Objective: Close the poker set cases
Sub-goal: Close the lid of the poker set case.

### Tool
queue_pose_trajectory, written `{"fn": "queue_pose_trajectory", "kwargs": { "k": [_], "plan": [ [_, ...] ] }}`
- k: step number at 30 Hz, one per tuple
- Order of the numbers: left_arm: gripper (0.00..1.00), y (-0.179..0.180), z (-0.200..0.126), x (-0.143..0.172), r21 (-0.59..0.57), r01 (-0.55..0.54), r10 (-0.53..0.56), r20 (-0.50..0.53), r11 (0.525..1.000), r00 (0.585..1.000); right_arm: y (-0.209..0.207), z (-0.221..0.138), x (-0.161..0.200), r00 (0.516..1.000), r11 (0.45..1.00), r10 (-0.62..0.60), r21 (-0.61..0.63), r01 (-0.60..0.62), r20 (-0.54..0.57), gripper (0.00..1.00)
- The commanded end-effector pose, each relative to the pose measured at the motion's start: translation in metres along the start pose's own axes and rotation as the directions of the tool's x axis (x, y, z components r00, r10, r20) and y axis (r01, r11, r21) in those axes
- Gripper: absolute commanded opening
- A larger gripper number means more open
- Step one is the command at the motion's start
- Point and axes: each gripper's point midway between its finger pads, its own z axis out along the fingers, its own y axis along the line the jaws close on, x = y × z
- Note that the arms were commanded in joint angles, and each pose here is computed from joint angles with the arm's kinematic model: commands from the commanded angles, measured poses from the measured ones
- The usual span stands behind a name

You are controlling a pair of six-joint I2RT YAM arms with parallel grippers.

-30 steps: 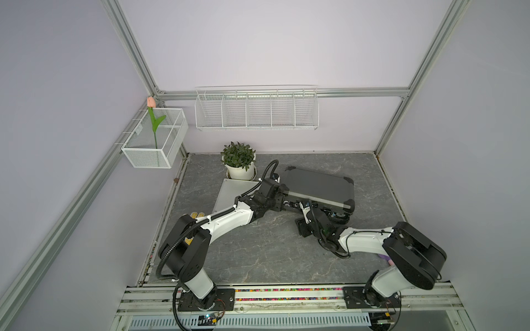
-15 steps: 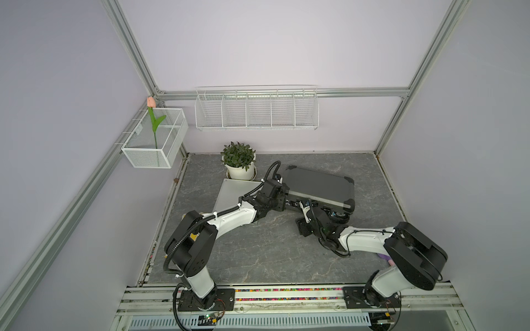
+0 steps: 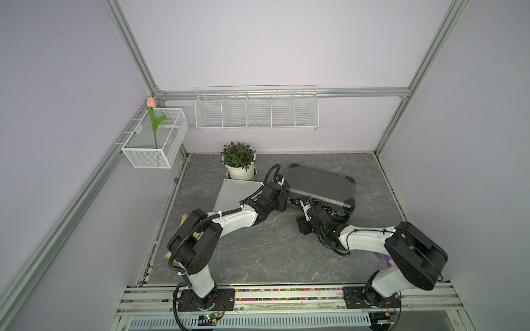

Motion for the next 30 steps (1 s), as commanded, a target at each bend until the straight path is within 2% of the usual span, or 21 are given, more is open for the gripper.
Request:
{"fn": "queue_pose_trajectory", "kwargs": {
  "k": [1,7,17,30],
  "plan": [
    [0.63,0.008,0.008,0.032,-0.034,-0.043,0.04,-0.064,0.999,0.997,-0.011,-0.005,-0.017,0.999,0.999,0.002,0.05,-0.004,0.042,0.71],
    [0.63,0.008,0.011,0.037,-0.035,-0.036,0.035,-0.042,0.999,0.999,-0.011,-0.005,-0.015,0.999,0.999,0.003,0.048,-0.005,0.039,0.71],
    [0.63,0.007,0.014,0.008,-0.05,-0.008,0.011,0.06,0.999,0.998,-0.012,-0.009,-0.012,1.0,0.999,-0.005,0.048,0.004,0.024,0.71],
    [0.63,0.006,0.026,-0.005,-0.063,0.014,-0.008,0.103,0.998,0.995,-0.006,-0.012,0.003,0.999,0.999,-0.025,0.023,0.026,-0.026,0.72]
  ]
}}
